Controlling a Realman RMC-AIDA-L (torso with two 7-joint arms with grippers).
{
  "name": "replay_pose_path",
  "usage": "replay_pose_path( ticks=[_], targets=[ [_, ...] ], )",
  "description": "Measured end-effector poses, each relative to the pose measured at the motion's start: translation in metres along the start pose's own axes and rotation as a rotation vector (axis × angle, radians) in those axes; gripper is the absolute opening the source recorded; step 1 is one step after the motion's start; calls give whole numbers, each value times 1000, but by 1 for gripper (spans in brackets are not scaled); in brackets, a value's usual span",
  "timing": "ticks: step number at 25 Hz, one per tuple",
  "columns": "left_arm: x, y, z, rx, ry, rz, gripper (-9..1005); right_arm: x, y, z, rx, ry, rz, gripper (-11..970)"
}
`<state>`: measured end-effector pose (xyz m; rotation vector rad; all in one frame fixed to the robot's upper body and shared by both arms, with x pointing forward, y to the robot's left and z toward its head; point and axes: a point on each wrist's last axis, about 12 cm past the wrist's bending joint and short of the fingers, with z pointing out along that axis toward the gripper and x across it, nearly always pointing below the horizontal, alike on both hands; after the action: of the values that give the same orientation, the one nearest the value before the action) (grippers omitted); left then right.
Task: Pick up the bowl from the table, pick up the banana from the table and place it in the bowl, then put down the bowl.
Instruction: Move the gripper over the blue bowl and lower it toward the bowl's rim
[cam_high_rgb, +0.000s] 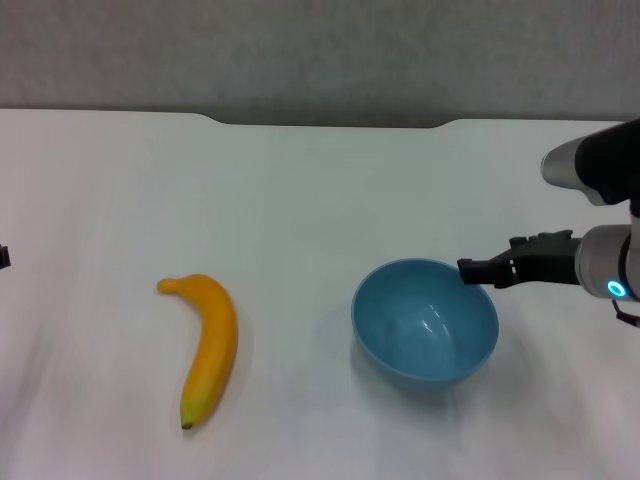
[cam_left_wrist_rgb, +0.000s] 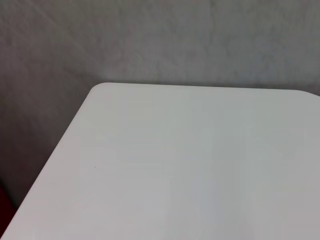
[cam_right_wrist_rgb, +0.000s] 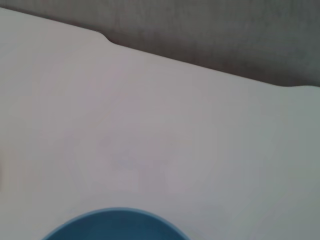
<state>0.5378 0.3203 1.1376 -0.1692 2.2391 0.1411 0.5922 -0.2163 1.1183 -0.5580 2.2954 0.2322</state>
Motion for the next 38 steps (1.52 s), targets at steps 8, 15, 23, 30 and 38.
replay_pose_path(
  ticks=[8, 15, 23, 30, 38],
  targets=[
    [5, 0, 4, 4, 11, -5, 817, 19, 7, 15, -11, 44, 38, 822],
    [8, -2, 10, 6, 21, -4, 818, 27, 13, 23, -26, 51, 66, 821],
    [10, -6, 16, 13, 40, 5, 818, 35, 8, 30, -13, 77, 86, 821],
    [11, -6, 19, 16, 34, 3, 818, 41, 3, 35, 9, 80, 100, 820],
    [10, -7, 19, 22, 20, 2, 818, 43, 3, 38, 16, 74, 94, 819]
  ],
)
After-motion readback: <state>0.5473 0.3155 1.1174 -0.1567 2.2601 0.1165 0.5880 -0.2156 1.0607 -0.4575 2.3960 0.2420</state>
